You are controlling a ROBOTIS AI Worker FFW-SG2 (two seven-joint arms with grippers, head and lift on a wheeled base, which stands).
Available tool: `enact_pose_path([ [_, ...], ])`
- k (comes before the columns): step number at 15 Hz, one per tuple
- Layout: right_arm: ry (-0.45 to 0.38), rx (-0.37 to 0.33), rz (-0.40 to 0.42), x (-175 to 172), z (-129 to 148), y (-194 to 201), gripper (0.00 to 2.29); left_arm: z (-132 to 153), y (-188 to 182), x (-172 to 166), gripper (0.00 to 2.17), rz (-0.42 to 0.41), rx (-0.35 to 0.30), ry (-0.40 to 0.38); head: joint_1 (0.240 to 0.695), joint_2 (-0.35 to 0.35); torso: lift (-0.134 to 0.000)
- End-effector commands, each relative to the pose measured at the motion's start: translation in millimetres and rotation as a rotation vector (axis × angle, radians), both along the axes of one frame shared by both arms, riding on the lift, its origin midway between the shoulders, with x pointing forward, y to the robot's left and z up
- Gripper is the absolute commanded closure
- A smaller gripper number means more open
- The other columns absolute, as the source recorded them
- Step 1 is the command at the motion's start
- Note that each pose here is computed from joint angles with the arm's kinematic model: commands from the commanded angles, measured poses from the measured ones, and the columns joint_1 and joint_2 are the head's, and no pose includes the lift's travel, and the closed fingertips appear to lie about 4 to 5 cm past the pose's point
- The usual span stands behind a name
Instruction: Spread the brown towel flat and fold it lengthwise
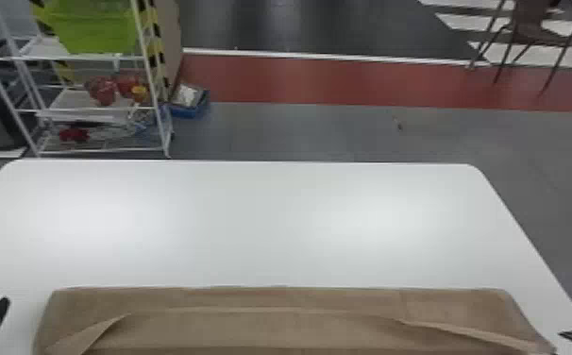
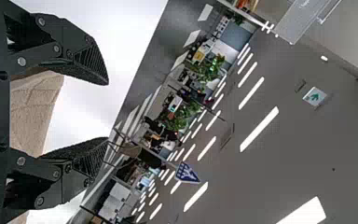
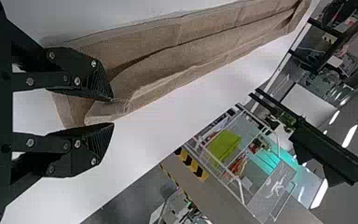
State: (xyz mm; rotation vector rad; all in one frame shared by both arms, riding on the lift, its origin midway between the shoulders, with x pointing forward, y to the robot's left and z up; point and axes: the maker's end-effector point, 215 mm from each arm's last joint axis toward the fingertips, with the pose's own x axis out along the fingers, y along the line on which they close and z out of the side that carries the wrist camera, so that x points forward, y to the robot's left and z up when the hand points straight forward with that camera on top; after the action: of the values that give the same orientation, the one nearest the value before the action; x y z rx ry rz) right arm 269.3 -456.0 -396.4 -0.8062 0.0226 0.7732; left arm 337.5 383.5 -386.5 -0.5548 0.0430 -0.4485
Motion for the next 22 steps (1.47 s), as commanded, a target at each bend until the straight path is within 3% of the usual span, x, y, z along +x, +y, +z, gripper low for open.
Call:
enact_pose_path([
  [1, 0.001, -0.028, -0.024, -4, 5, -20, 0.41, 3, -12, 3, 0.57, -0.032, -0.015, 0.016, 0.695, -0.13, -0.123],
  [4, -0.018, -0.034, -0.07, -6, 17, -45, 0.33, 8, -19, 9, 0.57, -0.042, 0.006, 0.025, 0.695, -0.216, -0.123],
  [5, -0.013, 0.003, -0.102, -2, 23, -53, 0.32, 9, -22, 11, 0.57, -0.043, 0.013, 0.029, 0.695, -0.234, -0.123],
  [7, 0.076, 0.134, -0.171, 19, 36, -64, 0.31, 7, -34, 14, 0.57, -0.06, 0.021, 0.071, 0.695, -0.261, -0.123],
  [10, 0.227, 0.301, -0.241, 60, 48, -49, 0.35, 3, -44, 14, 0.57, -0.077, 0.016, 0.132, 0.695, -0.295, -0.123],
  [12, 0.245, 0.339, -0.223, 91, 57, -13, 0.46, 6, -48, 13, 0.58, -0.079, 0.04, 0.138, 0.695, -0.285, -0.123],
  [15, 0.345, 0.349, -0.128, 140, 56, 64, 0.46, 0, -57, 11, 0.58, -0.102, 0.078, 0.18, 0.695, -0.198, -0.123],
  [17, 0.432, 0.335, -0.075, 155, 46, 116, 0.47, -1, -59, 14, 0.58, -0.097, 0.102, 0.189, 0.695, -0.138, -0.123],
  [19, 0.524, 0.366, -0.071, 158, 47, 162, 0.47, -7, -72, 17, 0.58, -0.112, 0.113, 0.205, 0.695, -0.047, -0.123],
  [22, 0.66, 0.387, -0.087, 164, 63, 217, 0.59, -11, -90, 22, 0.58, -0.134, 0.151, 0.251, 0.695, 0.03, -0.123],
])
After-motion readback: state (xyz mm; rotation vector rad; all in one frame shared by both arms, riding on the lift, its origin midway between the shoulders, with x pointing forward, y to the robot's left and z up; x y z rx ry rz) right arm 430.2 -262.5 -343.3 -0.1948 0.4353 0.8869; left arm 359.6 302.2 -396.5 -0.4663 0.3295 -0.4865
